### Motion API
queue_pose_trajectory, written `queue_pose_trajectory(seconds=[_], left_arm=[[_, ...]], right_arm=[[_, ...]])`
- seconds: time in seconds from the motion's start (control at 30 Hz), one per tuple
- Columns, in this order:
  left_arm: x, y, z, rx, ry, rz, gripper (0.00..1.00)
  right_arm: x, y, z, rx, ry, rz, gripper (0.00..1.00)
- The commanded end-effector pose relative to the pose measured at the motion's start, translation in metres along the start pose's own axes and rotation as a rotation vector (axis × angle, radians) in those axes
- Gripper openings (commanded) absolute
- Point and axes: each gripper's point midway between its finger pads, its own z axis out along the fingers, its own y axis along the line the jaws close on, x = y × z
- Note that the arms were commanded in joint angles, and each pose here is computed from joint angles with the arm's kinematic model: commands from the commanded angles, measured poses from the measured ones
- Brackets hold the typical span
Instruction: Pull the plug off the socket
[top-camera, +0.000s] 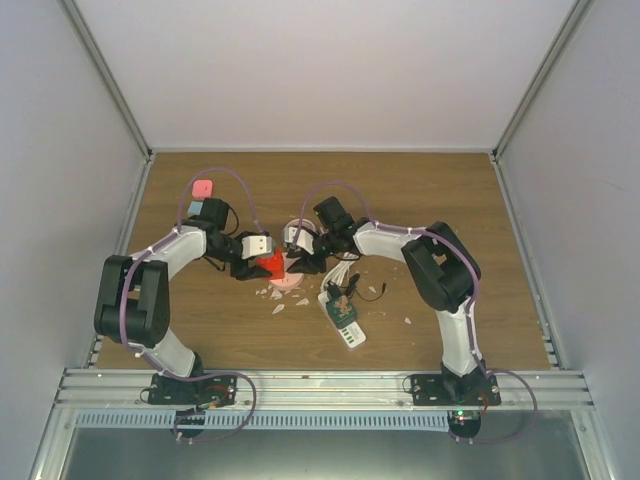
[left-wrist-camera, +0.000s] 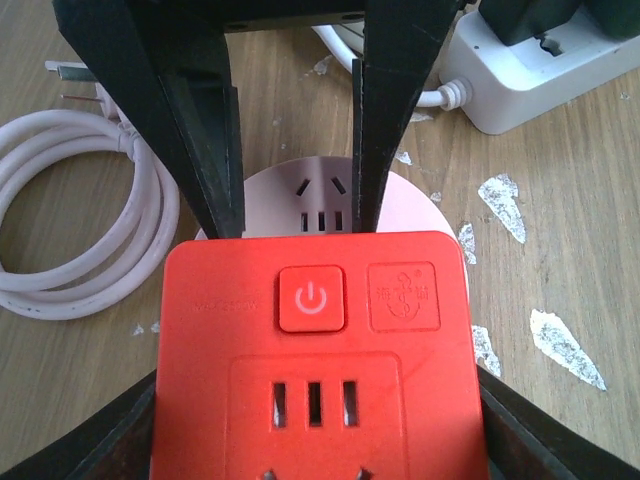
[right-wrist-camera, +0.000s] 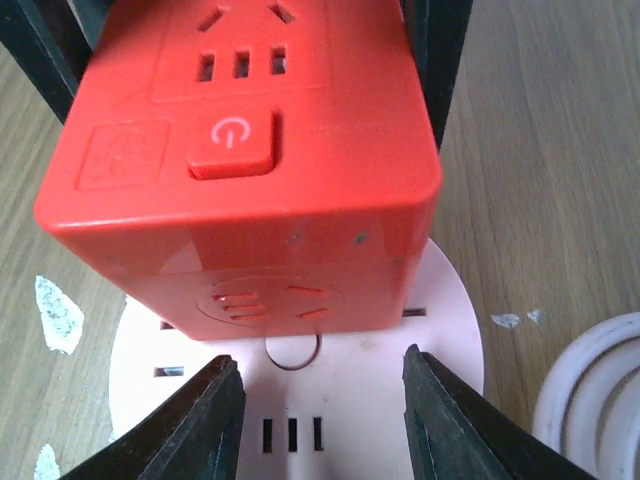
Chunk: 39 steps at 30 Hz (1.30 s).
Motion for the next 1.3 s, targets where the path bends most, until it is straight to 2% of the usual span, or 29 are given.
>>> queue_pose_trajectory(seconds=[0.0,0.67,0.87,1.0,1.27], left_arm=[[-0.027,0.021,-0.008,-0.047,-0.108,0.058,0.41],[-0.050,0.023,-0.016,-0.031,-0.206,0.017,0.37],[-0.048,0.017,-0.016,-0.054,-0.191,0.095,0.36],[-0.042,0.012,-0.011,-0.114,-0.129,0.196,0.34],[-0.054,0.022,-0.015,-0.048,-0.115,0.058,0.34]], right_arm=[[0.012,-0.006,0.003,-0.006,0.043,0.002,0.46],[0.057,-0.003,0.017,-0.035,0.177,0.002,0.47],[0.071,-0.006,0.021,-0.025,0.215,0.012,0.47],[0.079,-0.007,0.024,-0.025,0.237,0.019,0.46],[0.090,-0.007,0.028,-0.015,0.268,0.022,0.46]])
